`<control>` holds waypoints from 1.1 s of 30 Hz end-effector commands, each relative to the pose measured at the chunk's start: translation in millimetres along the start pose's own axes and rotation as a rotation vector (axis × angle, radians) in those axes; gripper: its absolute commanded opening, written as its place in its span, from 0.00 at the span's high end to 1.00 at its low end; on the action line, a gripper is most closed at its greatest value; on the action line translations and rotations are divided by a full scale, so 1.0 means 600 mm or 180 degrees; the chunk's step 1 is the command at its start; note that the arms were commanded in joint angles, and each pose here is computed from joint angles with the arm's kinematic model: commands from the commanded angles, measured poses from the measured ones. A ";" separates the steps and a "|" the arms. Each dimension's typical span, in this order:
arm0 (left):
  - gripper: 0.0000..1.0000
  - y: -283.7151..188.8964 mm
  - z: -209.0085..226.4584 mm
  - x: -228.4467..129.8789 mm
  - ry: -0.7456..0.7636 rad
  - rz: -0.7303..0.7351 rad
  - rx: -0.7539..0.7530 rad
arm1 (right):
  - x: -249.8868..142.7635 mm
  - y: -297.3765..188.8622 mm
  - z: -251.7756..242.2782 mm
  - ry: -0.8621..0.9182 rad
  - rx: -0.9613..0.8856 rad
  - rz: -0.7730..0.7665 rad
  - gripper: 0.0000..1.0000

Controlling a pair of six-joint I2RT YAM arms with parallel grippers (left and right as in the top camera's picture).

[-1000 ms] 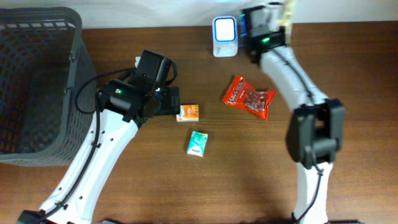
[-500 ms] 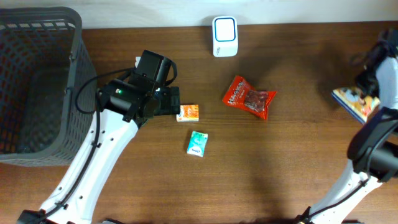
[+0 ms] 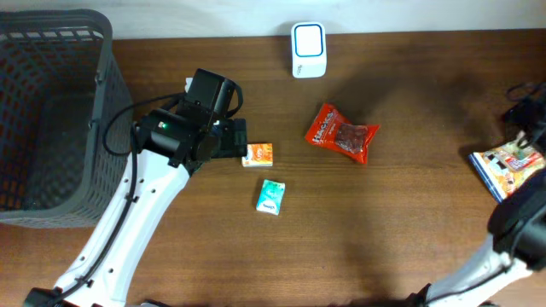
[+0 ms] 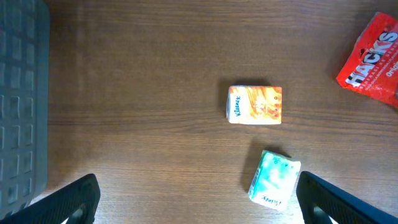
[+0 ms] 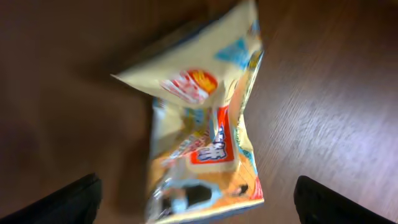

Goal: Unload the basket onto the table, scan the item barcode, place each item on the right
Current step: 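Carry the yellow bag right and drop it on the table's right edge, then move both grippers toward the red HACKS bag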

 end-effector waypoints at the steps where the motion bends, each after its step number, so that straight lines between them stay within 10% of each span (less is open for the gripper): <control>1: 0.01 -0.004 0.002 0.001 -0.0012 -0.0019 -0.0011 | 0.027 -0.226 -0.034 0.0253 0.0636 -0.0937 0.02; 9: 0.01 -0.004 0.002 0.001 -0.0012 -0.0019 -0.0011 | -0.062 -0.381 -0.050 0.0137 0.1463 -0.1036 0.02; 33: 0.01 -0.006 -0.018 -0.009 -0.0253 0.0194 -0.0340 | -0.233 -0.344 0.148 -0.1297 0.1917 0.0114 0.02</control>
Point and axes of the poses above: each gripper's point midway between its finger pads, its own y axis out along the fingers, its own z axis along the line the jaws close on, x = y × z, the point moved 6 cm from there along -y, back along the fingers, and after that the axes turned 14 degrees about -y, right-handed, at the moved point
